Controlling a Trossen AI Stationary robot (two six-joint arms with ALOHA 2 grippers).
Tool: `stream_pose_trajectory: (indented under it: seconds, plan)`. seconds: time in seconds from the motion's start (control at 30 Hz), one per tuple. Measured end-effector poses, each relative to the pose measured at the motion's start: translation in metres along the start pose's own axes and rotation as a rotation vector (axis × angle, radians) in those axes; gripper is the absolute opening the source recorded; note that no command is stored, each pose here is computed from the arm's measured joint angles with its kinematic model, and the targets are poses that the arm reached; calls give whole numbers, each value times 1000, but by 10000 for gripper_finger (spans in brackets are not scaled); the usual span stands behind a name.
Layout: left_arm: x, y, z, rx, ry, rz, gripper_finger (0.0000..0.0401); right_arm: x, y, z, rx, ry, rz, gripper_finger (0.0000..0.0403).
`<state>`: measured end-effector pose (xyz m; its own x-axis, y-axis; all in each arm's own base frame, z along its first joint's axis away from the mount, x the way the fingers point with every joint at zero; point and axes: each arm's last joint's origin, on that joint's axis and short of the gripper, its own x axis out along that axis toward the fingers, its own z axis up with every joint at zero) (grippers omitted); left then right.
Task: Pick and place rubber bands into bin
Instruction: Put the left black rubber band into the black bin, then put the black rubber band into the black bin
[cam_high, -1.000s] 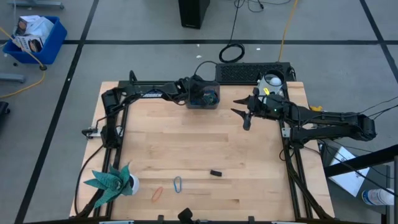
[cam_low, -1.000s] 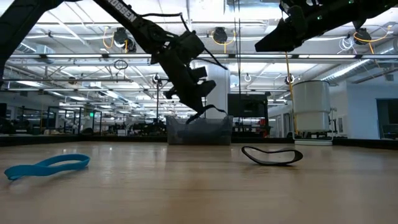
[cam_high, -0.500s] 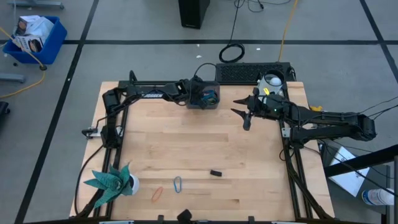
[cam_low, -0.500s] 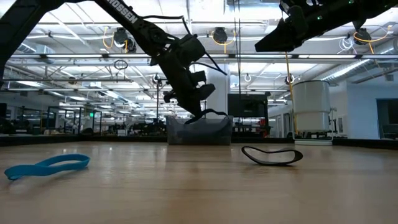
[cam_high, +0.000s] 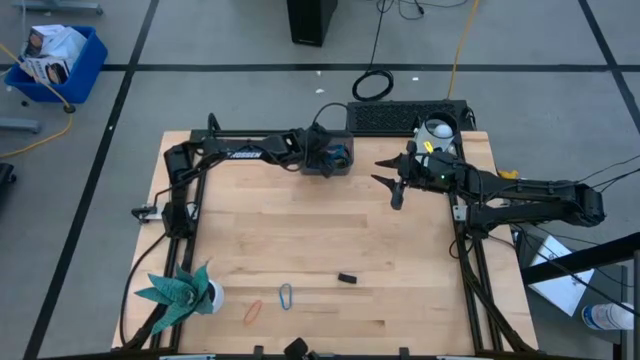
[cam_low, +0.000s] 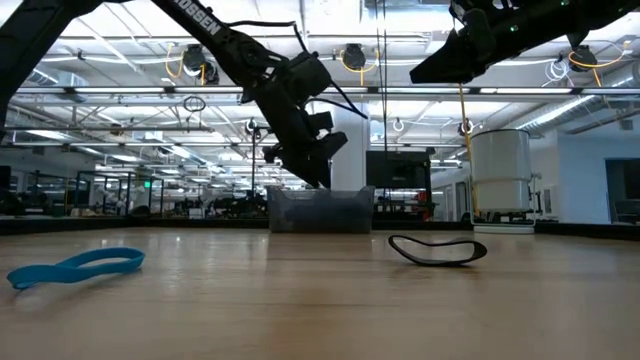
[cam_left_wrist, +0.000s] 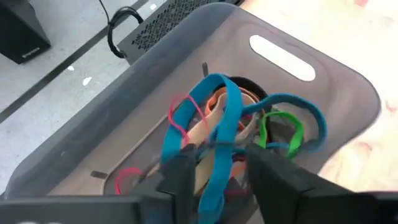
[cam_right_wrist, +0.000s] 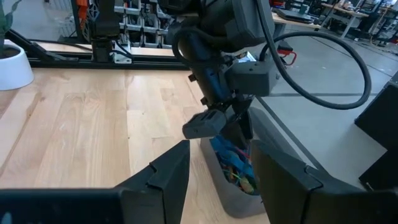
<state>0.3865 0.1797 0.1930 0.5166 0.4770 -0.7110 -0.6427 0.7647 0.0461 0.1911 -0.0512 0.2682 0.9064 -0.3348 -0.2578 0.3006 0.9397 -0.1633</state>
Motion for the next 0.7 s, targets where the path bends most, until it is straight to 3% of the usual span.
stream_pose_trajectory:
  seconds: [0.13,0.27,0.5,0.7]
  plan:
    - [-12,4,4,-3,10,-25,194,0,0,0,1,0,0,166]
    - [-43,11,18,-37,-32,-53,221,0,0,0,59,-5,2,164]
    - [-137,22,49,-67,-255,-143,231,-5,2,7,78,-30,112,164]
    - [-215,30,57,-13,-445,-180,230,-10,4,28,61,-12,209,160]
